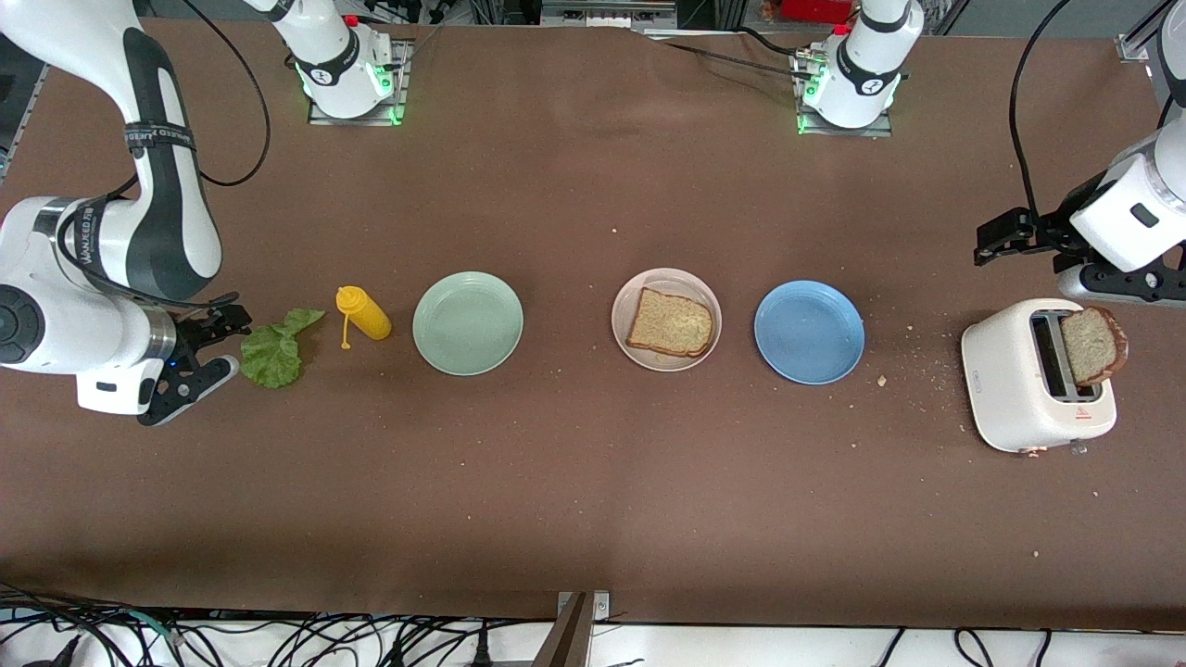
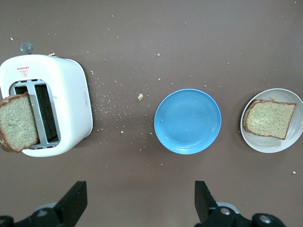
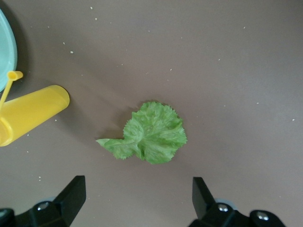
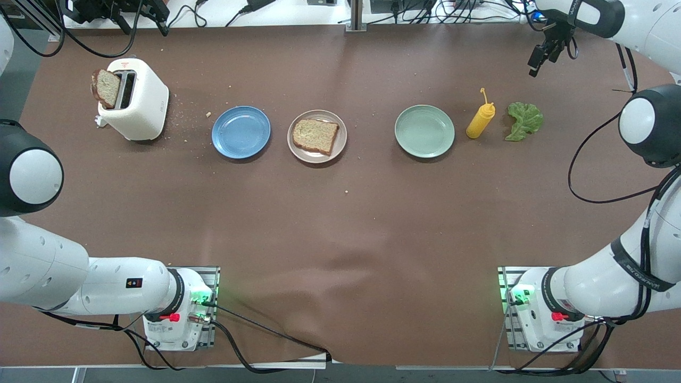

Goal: Make sandwich in beige plate with both arms
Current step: 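Lower the right gripper and pinch the lettuce leaf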

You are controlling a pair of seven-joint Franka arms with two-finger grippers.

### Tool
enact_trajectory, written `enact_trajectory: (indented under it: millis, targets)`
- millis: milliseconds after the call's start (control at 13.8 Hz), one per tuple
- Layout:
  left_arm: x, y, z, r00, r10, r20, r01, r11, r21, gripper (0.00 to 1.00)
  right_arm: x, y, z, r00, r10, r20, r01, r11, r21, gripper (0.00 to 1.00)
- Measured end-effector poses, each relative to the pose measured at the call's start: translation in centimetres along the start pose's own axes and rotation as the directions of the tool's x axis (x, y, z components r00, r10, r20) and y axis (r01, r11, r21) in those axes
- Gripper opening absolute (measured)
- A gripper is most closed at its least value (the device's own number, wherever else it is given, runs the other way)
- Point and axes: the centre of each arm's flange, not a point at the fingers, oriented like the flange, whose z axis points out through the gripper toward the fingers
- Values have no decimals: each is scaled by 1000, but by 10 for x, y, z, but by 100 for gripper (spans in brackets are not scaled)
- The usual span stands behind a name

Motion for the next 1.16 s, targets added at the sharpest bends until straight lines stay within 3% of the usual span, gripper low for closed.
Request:
enact_trajectory:
  millis: [291, 582, 727, 1164]
  targets:
    - [0, 0, 0, 1000, 0, 0, 0, 1000, 0, 100, 0, 0, 22, 972, 234, -3, -234, 972, -5, 100]
    - [0, 0, 0, 1000, 0, 0, 0, 1000, 0, 100, 5, -3, 72, 867, 498, -30, -498, 867, -13, 100]
    - [0, 0, 0, 1000, 0, 0, 0, 1000, 0, 100, 8, -8, 94, 835, 550, -20, -550, 835, -13, 100]
    - [0, 0, 0, 1000, 0, 0, 0, 1000, 0, 100, -1, -20, 167, 796, 604, 21, -604, 797, -16, 100]
